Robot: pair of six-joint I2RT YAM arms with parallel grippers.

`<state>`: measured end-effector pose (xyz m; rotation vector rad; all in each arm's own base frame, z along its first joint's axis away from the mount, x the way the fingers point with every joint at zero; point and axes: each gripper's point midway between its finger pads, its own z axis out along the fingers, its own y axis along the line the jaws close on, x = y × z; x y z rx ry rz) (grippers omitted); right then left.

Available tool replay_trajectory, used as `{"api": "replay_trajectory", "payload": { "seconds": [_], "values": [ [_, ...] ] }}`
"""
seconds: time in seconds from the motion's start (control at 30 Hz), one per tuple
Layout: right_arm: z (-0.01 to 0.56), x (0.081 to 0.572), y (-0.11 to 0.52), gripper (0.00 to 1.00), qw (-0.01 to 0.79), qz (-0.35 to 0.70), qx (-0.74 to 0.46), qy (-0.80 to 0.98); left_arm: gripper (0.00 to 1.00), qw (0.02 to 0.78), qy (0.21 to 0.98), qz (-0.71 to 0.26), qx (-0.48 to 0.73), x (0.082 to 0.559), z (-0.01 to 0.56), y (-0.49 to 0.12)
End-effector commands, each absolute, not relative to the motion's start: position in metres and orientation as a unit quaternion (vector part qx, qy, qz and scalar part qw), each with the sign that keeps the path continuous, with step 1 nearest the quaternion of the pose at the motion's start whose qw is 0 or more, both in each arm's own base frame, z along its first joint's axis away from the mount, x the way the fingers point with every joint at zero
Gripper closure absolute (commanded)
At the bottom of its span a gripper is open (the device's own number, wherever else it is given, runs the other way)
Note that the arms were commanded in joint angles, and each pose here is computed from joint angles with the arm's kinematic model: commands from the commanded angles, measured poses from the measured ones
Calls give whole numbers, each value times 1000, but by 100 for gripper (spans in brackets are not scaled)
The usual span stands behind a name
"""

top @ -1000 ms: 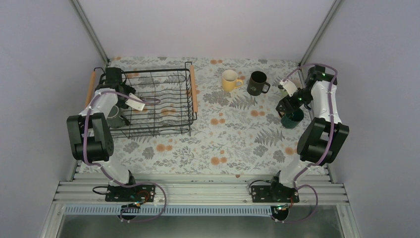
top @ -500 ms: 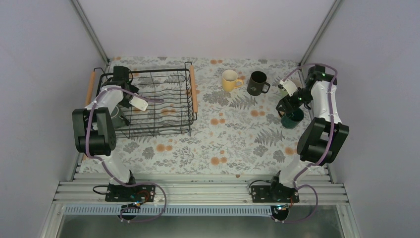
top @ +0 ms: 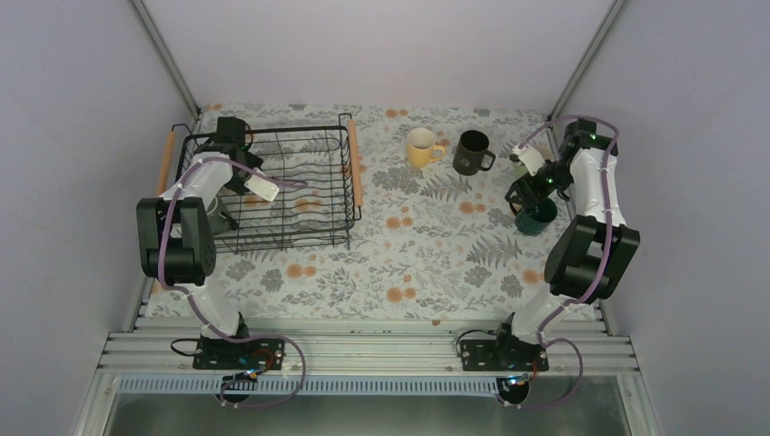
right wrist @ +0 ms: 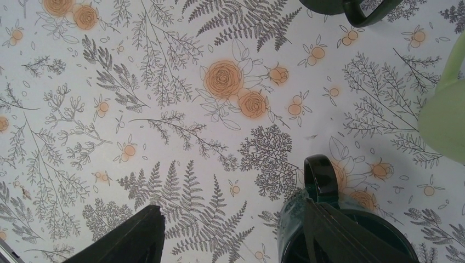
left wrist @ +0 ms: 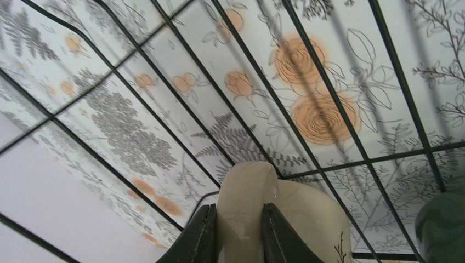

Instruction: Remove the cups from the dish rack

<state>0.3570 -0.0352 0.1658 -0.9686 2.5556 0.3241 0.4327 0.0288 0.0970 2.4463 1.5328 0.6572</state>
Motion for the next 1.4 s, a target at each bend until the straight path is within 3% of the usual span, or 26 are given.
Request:
{"api": "replay_trajectory", "payload": {
  "seconds": [0.0, 0.23, 0.5, 0.83, 1.07, 1.37],
  "values": [
    [179, 355, -24, 34, 216, 124, -351, 903, 98, 93, 372, 295, 875, 453, 155, 13],
    [193, 354, -12, 34, 230, 140, -357, 894, 98, 150, 394, 308, 853, 464, 214, -8],
    [231, 354, 19, 34, 273, 160, -378, 870, 98, 279, 440, 223, 824, 450, 283, -52],
    [259, 356, 100, 33, 292, 232, -427, 824, 98, 378, 461, 106, 796, 432, 296, -94],
    [257, 358, 141, 32, 273, 257, -448, 812, 98, 389, 473, 76, 787, 431, 278, -100],
    [278, 336, 218, 31, 301, 268, -524, 750, 98, 487, 519, -3, 702, 451, 340, -126]
  ]
}}
